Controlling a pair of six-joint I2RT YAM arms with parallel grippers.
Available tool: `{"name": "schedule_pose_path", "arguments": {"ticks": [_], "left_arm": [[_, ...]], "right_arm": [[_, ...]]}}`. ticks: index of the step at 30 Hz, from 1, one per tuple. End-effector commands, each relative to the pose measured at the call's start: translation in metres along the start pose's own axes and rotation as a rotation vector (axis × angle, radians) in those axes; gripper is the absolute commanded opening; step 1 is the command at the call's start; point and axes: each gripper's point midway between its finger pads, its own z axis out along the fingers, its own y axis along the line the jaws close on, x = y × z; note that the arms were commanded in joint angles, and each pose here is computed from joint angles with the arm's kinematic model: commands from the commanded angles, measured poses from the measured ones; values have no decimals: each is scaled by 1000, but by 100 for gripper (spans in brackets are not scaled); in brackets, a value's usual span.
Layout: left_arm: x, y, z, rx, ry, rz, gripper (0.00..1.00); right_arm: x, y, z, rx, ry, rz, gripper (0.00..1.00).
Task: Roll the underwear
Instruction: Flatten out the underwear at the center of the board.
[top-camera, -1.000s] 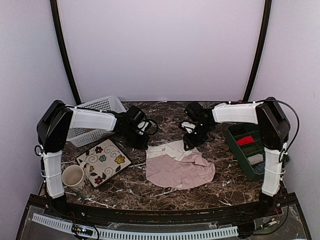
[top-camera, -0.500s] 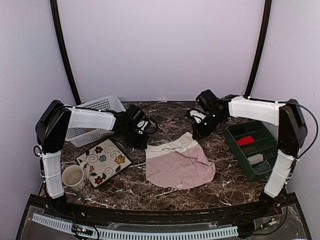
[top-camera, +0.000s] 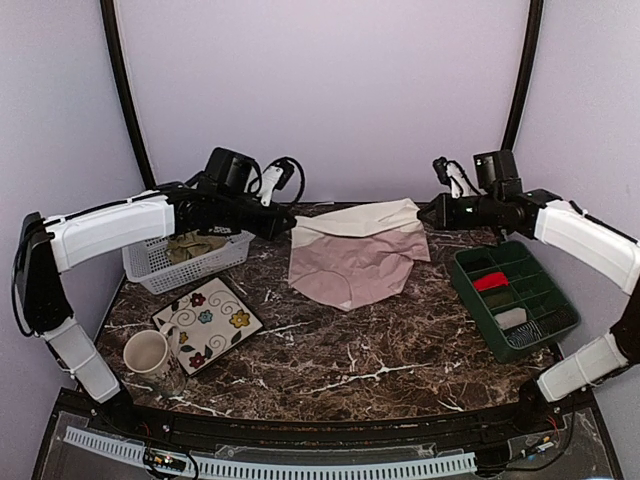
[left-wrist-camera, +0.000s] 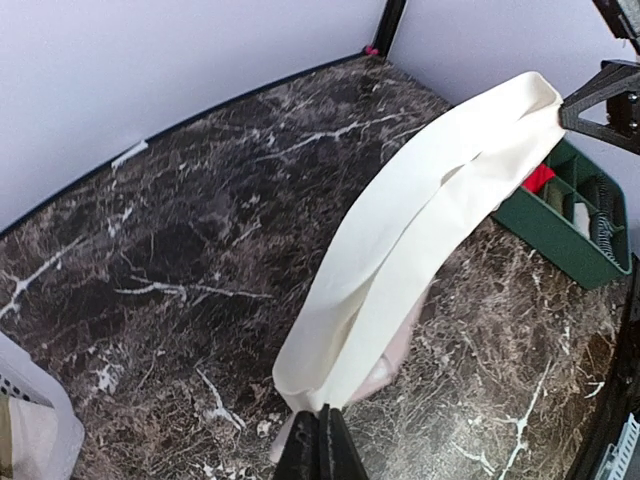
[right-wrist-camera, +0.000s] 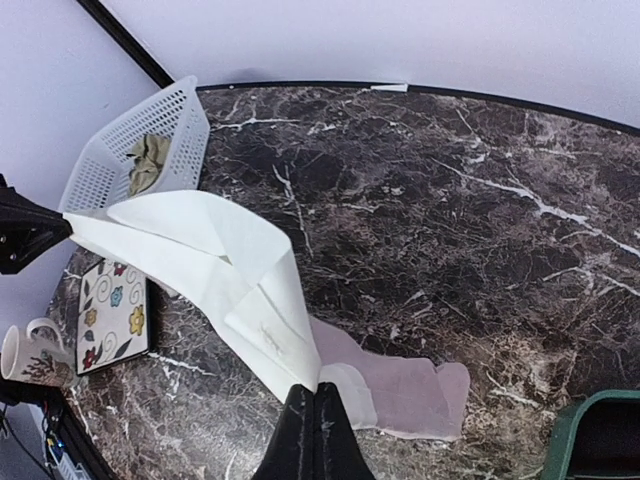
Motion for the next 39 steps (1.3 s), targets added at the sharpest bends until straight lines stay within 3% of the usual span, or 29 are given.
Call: {"name": "schedule_pose_path", "arguments": {"ticks": [1,8,12,16,20,21,22,23,24,25,26,29,35,39], "left_arm": [[-33,-33,-54,118,-183,123,0],[-16,-95,-101,283,-174,201,0],[-16,-106,-121,308,-180,155,0],[-24,-83,-111,169,-189,129,0],[-26,-25,-65,-59,-135,44,0],[-25,-3,-54,-121,-121,-13,0],[-21,15,-42,-151,-91,-66,17],[-13,32,-30,-186,-39,-102,48],[-8,47,-23,-248,8,-117,66],[-5,54,-18,-289,51,-117,95],[-5,56,-16,-302,77,-111,99],[6,58,-18,-310,97,-91,99],[35,54,-19,-277,154,-64,98],[58,26,-5,-89,219,-52,93]], "right_arm": [[-37,35,-50,-114,-231,-35,0],[-2,95,-95,-301,-243,-15,0],[9,106,-112,-339,-251,85,0],[6,77,-106,-184,-272,112,0],[7,21,-55,52,-208,173,0],[8,0,-41,128,-188,207,13],[10,-17,-29,185,-158,242,37],[12,-33,-20,246,-130,277,59],[11,-46,-16,307,-106,298,72],[9,-54,-14,355,-90,300,85],[8,-59,-13,391,-75,291,99],[6,-56,-15,378,-48,224,99],[64,-28,5,151,119,180,91],[99,-13,17,41,233,186,78]]}}
